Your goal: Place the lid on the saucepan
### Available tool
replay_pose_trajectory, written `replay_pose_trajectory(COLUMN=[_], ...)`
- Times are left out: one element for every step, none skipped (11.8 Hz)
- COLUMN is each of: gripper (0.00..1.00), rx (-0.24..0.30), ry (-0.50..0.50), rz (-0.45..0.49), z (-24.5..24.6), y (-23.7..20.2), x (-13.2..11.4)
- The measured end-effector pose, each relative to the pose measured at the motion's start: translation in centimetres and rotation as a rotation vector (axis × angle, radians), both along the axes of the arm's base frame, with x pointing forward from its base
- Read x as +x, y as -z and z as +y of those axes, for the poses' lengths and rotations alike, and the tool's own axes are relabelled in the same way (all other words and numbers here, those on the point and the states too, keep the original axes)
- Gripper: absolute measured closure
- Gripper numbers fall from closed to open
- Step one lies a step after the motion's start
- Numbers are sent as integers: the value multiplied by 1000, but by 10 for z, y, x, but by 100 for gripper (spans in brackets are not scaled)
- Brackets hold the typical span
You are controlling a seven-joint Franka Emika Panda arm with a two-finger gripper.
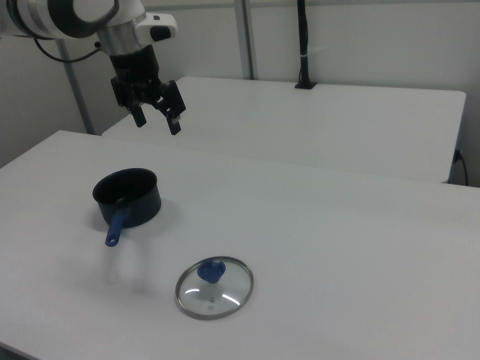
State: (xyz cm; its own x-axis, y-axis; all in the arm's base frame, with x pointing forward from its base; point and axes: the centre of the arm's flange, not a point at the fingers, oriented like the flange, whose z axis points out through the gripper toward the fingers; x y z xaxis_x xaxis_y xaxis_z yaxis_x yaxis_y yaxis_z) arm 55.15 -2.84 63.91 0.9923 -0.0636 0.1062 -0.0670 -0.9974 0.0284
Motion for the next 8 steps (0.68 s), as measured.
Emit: replay_pose_trajectory(gripper=[0, 0, 0, 0, 0, 0, 0, 0], rx=[0, 0, 0, 0, 0, 0, 0, 0], ry=[0, 0, 2, 4, 4, 4, 4, 4], rz=[0, 0, 0, 0, 0, 0, 0, 0], z=[0, 0, -1, -2, -2, -2, -2, -2], y=[0, 0, 0, 0, 0, 0, 0, 0], x=[0, 0, 0, 0, 0, 0, 0, 0])
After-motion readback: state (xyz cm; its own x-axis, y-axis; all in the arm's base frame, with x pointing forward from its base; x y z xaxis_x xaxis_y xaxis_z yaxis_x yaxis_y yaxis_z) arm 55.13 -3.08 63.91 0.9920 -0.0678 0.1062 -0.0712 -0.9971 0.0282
